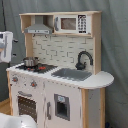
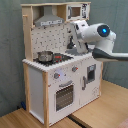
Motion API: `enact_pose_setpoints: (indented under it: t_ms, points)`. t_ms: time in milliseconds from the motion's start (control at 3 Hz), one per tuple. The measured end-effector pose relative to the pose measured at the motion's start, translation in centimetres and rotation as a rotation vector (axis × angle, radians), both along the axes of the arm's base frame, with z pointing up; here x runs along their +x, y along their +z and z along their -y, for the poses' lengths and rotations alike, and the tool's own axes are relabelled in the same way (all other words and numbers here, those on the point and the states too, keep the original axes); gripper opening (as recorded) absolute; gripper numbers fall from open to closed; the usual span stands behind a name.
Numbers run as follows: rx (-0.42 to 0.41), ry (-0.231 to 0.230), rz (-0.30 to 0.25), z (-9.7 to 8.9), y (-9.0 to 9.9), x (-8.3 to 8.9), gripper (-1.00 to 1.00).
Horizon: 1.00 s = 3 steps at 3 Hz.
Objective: Play with the kitchen
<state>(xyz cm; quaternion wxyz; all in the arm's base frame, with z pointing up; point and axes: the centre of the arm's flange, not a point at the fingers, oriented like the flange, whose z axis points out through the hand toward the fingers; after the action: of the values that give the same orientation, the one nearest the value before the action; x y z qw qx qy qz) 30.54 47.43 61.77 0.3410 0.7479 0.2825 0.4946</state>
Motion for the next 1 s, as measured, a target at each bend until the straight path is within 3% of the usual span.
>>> enact_pose_setpoints:
  t_ms: [667,1000]
  points:
    - [-0.005,0.035,-0.151,-1.4,1.4,2.7,1.0]
    - [-0.007,0.051,-0.206,-2.3,1.6,3.1,1.0]
